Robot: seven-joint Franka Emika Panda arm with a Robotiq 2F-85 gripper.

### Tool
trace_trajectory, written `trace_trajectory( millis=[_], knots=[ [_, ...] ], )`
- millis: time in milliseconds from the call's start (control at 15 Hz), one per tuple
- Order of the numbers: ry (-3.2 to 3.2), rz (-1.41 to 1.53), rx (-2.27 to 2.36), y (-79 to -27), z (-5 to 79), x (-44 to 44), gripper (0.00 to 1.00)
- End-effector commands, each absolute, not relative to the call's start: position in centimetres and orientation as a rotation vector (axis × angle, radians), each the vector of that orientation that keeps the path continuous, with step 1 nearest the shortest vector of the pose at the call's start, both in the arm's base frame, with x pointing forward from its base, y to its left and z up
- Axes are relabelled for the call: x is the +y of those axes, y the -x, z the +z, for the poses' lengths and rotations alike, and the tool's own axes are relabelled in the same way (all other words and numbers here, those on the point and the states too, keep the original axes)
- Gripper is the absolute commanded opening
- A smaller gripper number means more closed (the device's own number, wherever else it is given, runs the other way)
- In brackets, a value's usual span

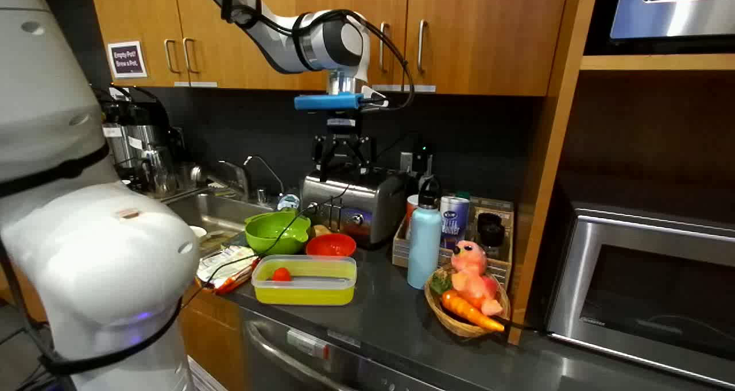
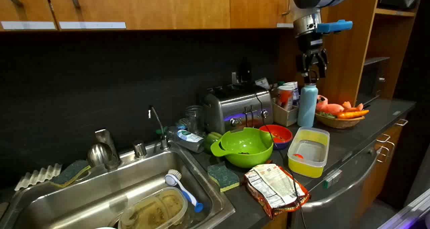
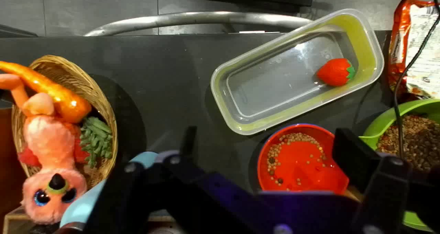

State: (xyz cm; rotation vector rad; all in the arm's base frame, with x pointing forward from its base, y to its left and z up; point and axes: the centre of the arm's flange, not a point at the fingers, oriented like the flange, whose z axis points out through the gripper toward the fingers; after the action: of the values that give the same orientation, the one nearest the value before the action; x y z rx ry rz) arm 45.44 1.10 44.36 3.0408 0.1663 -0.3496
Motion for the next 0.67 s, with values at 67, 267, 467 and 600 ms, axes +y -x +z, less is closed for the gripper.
trace_trajectory(
  millis=[67,267,467,600],
  knots=[
    [-3.052,-0.353,0.182,-45.6,43.7,1.5,1.00],
    [-3.060,-0.381,0.231,-46.0,42.3,3.1,1.00],
    [-3.070,-0.323,0.244,-45.8,41.2,4.5,1.00],
    [-3.075,-0.310,0.252,-45.1,40.0,5.0,1.00]
  ],
)
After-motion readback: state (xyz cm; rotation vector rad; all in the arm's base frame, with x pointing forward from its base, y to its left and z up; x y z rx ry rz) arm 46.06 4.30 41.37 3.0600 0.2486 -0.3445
